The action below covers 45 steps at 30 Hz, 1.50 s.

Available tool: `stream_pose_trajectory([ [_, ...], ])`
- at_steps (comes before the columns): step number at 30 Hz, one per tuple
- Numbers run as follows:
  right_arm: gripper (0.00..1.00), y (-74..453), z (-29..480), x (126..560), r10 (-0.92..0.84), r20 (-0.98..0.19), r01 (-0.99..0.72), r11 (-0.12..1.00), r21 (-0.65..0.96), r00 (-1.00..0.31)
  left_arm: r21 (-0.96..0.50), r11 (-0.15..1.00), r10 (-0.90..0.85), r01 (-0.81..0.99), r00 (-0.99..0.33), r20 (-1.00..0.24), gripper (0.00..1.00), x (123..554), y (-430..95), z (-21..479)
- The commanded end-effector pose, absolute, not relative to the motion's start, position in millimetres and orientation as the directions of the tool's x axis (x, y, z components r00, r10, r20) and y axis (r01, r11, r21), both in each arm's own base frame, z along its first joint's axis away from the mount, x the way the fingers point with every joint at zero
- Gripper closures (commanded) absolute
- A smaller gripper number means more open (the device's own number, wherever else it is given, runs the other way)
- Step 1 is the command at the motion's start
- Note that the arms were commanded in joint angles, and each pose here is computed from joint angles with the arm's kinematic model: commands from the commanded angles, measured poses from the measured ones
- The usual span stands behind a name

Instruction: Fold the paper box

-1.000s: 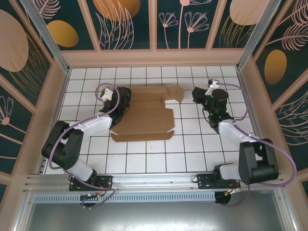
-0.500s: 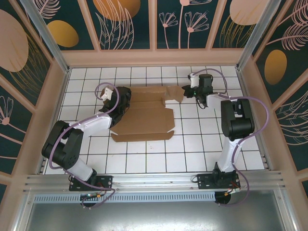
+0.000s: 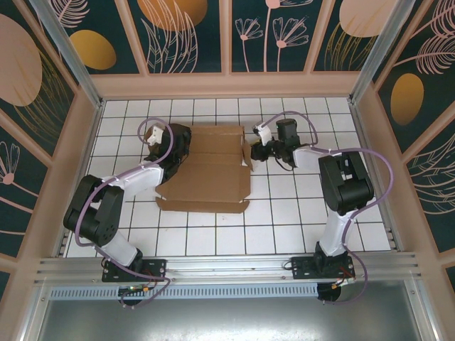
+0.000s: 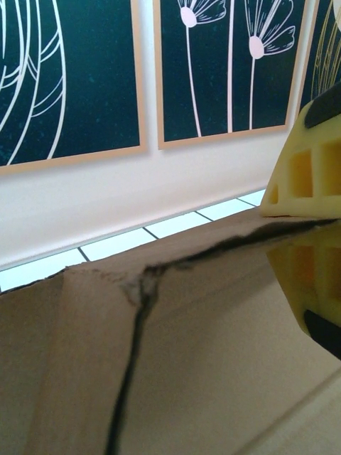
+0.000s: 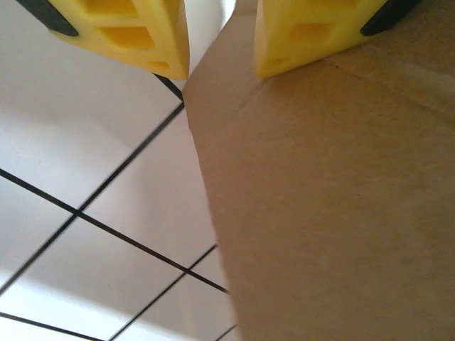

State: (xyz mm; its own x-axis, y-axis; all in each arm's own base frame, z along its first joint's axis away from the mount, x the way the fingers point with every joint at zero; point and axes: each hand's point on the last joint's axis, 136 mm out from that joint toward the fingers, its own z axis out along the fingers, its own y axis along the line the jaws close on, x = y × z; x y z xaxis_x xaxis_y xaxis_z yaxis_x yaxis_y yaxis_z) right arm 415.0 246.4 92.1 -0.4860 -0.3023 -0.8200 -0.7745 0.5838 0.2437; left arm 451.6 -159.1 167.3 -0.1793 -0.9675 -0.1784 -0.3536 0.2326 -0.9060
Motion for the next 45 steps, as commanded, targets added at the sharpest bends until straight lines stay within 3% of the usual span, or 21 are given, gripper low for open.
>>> stream_pose_trajectory([
  [1,0.68,267,115,402,-0.311,-0.861,-0.834,0.512,0.205,-0.402,-0.872,0.289,-0.95,-0.396,-0.229,-0.211,1.0,449,-164,151],
  [7,0.66,271,135,401,-0.31,-0.871,-0.831,0.528,0.175,-0.38,-0.869,0.305,-0.946,-0.39,-0.226,-0.231,1.0,447,-160,153],
  [18,0.63,253,127,378,-0.371,-0.854,-0.816,0.57,0.1,-0.364,-0.869,0.327,-0.94,-0.372,-0.225,-0.257,1.0,448,-155,156],
  [25,0.57,258,134,363,-0.343,-0.872,-0.842,0.522,0.132,-0.349,-0.888,0.331,-0.935,-0.318,-0.237,-0.264,1.0,451,-160,167],
  [38,0.5,286,152,392,-0.261,-0.865,-0.815,0.524,0.246,-0.429,-0.894,0.311,-0.939,-0.322,-0.248,-0.237,1.0,455,-165,174],
  [45,0.48,274,122,412,-0.312,-0.817,-0.73,0.659,0.182,-0.485,-0.897,0.311,-0.94,-0.315,-0.242,-0.241,1.0,454,-163,178],
])
